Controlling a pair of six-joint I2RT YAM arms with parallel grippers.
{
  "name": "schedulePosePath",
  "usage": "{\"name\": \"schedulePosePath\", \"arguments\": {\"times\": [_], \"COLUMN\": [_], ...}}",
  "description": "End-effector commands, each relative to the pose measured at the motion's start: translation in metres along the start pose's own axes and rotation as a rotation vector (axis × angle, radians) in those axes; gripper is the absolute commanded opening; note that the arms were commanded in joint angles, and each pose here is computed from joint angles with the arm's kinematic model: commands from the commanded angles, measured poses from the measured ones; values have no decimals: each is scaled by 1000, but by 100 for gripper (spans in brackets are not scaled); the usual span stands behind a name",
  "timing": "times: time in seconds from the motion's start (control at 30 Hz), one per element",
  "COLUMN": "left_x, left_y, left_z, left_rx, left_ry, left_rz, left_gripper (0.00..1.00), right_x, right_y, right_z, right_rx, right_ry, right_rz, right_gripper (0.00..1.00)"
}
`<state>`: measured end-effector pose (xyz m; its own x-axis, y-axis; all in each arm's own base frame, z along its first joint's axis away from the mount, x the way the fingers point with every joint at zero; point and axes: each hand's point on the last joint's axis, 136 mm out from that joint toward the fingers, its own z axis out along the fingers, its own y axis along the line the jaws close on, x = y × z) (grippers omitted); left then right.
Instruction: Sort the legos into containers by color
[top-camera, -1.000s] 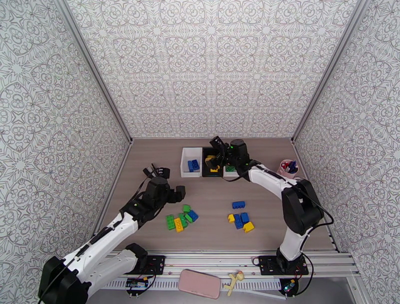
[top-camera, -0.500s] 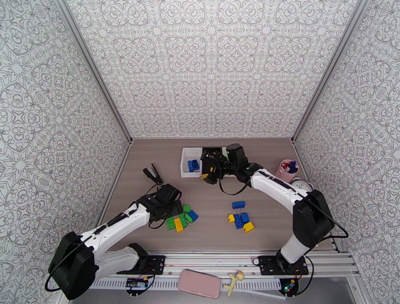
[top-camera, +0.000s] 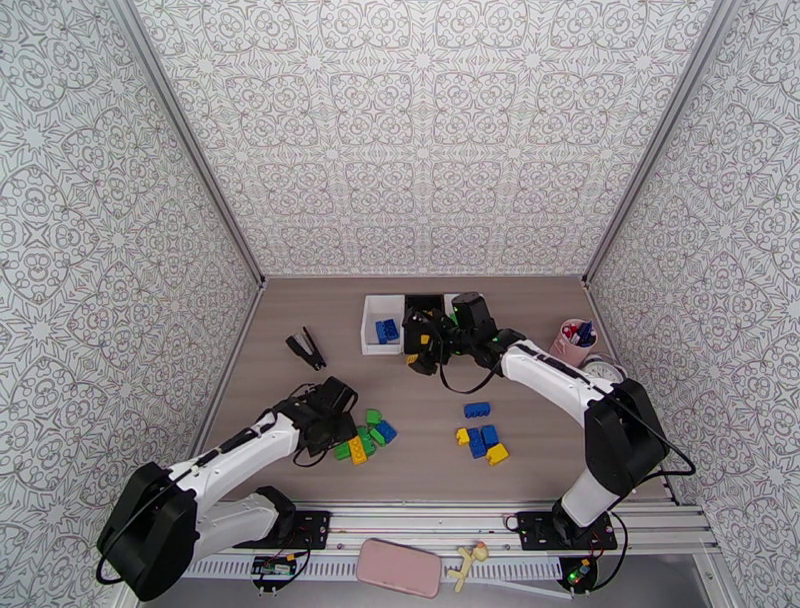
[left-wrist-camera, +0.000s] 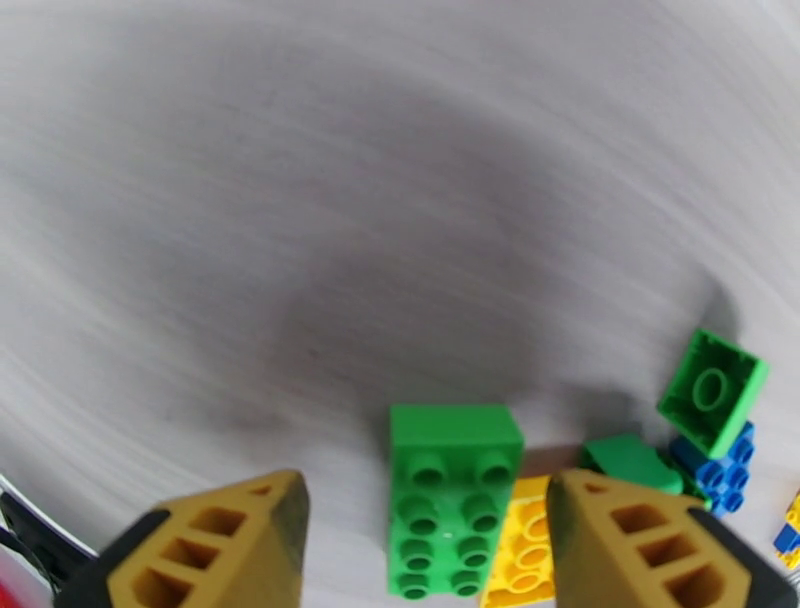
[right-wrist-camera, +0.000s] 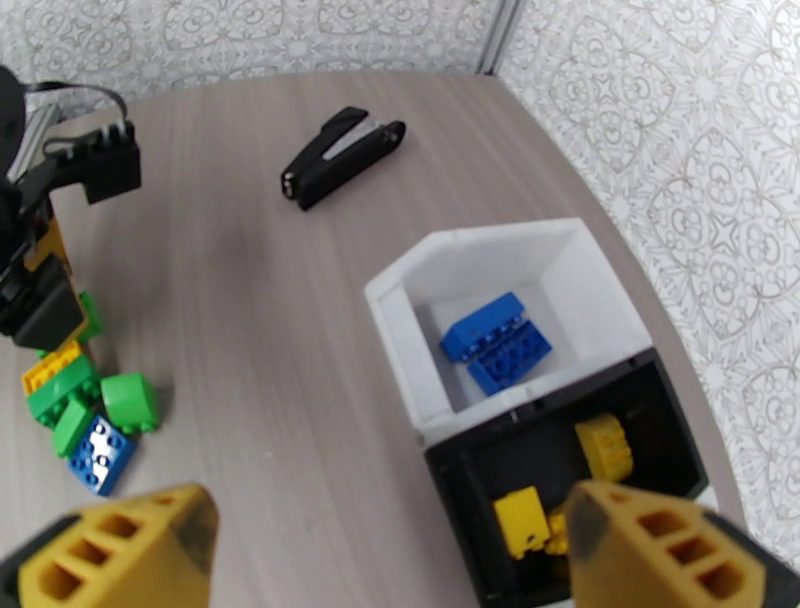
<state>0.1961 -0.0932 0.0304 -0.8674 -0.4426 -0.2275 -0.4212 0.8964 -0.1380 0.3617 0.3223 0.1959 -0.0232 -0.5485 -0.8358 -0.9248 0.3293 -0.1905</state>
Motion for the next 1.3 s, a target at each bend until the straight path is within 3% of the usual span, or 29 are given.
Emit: {"name": "schedulePosePath", "arguments": {"times": [0.0, 0.8, 1.03, 1.27], "left_x": [-2, 1, -15, -51], "left_y": [-3, -4, -15, -48], "left_z": [7, 20, 5, -27], "left_rx": [17, -6, 33, 176], "left_ry": [13, 46, -21, -158], "left_rz": [10, 54, 49, 122], "left_gripper": [64, 37, 32, 28], "right_x": [-4, -7, -13, -20], "right_y": [3, 4, 6, 4], "right_z": [-6, -15, -23, -29], "right_rx": [5, 25, 28, 62], "right_ry": [-7, -18, -44, -101], "right_rz": [-7, 5, 1, 29], "right_gripper": [95, 96, 96, 96]}}
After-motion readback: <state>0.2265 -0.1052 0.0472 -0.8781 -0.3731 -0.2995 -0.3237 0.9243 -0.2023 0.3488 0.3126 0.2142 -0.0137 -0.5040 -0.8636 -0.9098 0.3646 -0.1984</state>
